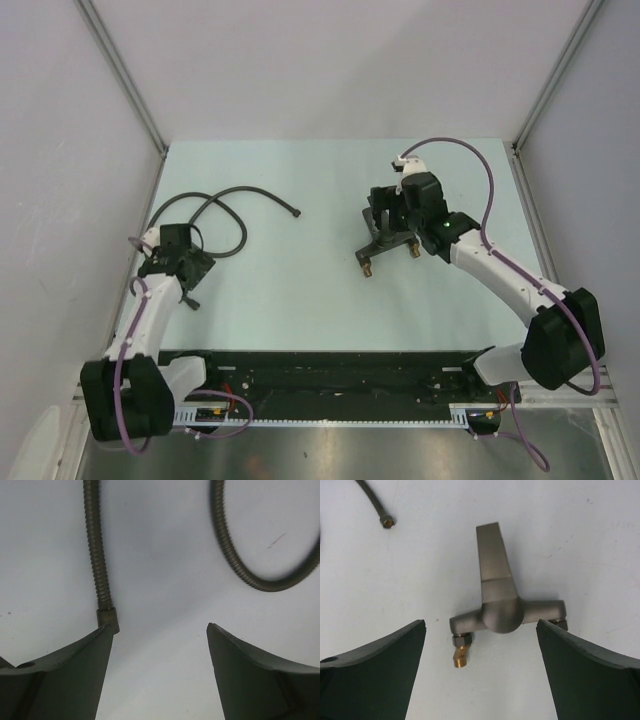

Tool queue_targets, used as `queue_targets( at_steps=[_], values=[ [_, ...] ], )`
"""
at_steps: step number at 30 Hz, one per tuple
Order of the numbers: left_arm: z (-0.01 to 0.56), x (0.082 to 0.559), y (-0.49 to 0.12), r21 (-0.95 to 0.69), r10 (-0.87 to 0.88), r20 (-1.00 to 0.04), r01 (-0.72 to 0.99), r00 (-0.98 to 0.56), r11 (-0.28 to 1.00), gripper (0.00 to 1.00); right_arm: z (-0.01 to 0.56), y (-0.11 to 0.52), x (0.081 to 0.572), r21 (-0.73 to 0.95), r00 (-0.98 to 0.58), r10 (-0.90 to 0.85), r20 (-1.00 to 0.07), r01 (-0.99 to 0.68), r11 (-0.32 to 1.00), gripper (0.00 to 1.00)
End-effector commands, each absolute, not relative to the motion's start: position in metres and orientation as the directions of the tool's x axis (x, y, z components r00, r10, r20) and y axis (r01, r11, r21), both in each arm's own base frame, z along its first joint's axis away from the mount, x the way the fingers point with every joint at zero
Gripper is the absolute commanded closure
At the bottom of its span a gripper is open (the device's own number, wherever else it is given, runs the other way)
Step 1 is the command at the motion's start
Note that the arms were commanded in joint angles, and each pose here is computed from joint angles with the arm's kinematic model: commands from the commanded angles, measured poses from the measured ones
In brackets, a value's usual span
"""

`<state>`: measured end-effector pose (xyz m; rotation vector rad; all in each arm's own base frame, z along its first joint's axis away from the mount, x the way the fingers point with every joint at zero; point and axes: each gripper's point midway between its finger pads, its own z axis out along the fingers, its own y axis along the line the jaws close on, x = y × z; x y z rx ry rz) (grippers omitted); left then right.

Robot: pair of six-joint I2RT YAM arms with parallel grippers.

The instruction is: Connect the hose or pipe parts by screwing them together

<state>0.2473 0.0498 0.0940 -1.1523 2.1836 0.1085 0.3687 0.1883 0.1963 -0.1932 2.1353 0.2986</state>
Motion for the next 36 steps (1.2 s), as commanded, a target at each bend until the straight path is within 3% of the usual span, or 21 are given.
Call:
queue_targets(
  at_steps=[1, 11, 19, 26, 30, 36],
  values=[
    [0.063, 0.235, 0.057, -0.111, -0.738, -0.520, -0.823, -0.429, 0.557, 0.20, 0.208, 0.202, 0.350, 0.220, -0.539, 0.040, -0.842, -0.276, 0.936, 0.02],
    [0.045, 0.222, 0.083, 0.002, -0.746, -0.566, -0.905, -0.351, 0.425, 0.20, 0.214, 0.197, 0.329, 0.242, -0.508, 0.057, -0.859, -0.305, 0.921, 0.02],
    [0.023, 0.214, 0.080, 0.034, -0.794, -0.515, -0.934, -0.321, 0.355, 0.24, 0.217, 0.200, 0.322, 0.272, -0.510, 0.074, -0.857, -0.325, 0.906, 0.03],
    [0.016, 0.213, 0.077, 0.041, -0.808, -0.492, -0.936, -0.324, 0.350, 0.50, 0.215, 0.200, 0.320, 0.269, -0.511, 0.068, -0.857, -0.331, 0.904, 0.02],
    [0.012, 0.213, 0.071, 0.021, -0.823, -0.471, -0.937, -0.317, 0.349, 0.54, 0.212, 0.198, 0.319, 0.264, -0.513, 0.064, -0.856, -0.328, 0.907, 0.02],
    [0.015, 0.218, 0.059, -0.047, -0.844, -0.436, -0.928, -0.314, 0.369, 0.78, 0.213, 0.197, 0.320, 0.258, -0.507, 0.063, -0.860, -0.325, 0.910, 0.02]
  ],
)
